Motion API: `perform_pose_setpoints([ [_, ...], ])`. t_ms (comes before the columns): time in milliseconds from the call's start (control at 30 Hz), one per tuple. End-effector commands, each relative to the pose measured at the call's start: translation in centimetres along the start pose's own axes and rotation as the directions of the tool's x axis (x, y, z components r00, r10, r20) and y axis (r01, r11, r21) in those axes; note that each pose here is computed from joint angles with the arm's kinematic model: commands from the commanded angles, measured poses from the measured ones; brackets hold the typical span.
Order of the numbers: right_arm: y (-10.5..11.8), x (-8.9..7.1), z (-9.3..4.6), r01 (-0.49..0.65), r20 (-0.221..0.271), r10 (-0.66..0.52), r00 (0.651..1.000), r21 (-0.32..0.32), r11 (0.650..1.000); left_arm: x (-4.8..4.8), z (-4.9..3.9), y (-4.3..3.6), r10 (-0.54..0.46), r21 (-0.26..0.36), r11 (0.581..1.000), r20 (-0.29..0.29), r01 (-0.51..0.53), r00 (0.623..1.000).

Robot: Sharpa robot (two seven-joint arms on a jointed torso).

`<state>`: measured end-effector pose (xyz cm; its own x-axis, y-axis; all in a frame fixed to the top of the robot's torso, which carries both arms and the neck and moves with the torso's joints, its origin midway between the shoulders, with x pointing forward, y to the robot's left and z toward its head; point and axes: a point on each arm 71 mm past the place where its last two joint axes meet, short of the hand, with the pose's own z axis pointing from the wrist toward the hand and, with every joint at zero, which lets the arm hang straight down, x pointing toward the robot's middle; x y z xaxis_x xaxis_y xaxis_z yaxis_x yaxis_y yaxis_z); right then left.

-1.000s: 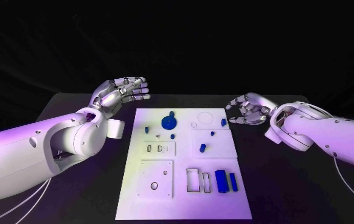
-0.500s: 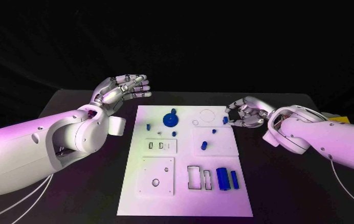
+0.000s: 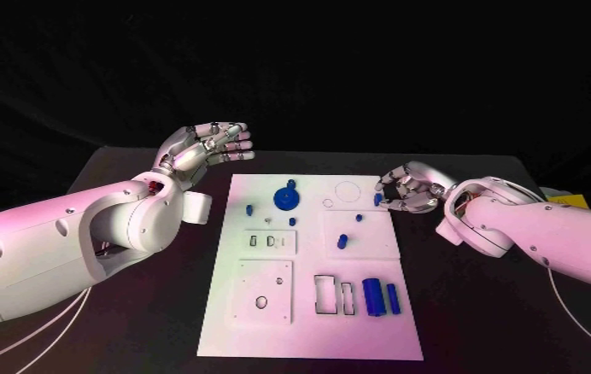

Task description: Assemble the parts on the task board

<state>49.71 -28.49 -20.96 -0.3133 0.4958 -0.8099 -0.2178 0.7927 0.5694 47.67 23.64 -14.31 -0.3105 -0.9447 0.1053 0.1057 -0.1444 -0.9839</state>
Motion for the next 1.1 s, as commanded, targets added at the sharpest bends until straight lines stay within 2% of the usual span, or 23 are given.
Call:
perform_pose_setpoints([
  [33, -0.01, 0.22, 0.07, -0.009, 0.004, 0.009, 1.000, 0.003, 1.000, 0.20, 0.01, -0.09, -0.011, 0.009, 1.000, -0.016, 0.011, 1.000],
  [467, -0.18, 0.86, 0.27, -0.002, -0.009, 0.002, 1.000, 0.012, 1.000, 0.19, 0.03, -0.06, -0.011, 0.005, 1.000, -0.016, 0.011, 1.000],
  [1100, -0.50, 0.86, 0.49, 0.010, 0.014, -0.011, 1.000, 0.029, 1.000, 0.16, 0.01, -0.04, -0.011, 0.001, 1.000, -0.017, 0.011, 1.000],
])
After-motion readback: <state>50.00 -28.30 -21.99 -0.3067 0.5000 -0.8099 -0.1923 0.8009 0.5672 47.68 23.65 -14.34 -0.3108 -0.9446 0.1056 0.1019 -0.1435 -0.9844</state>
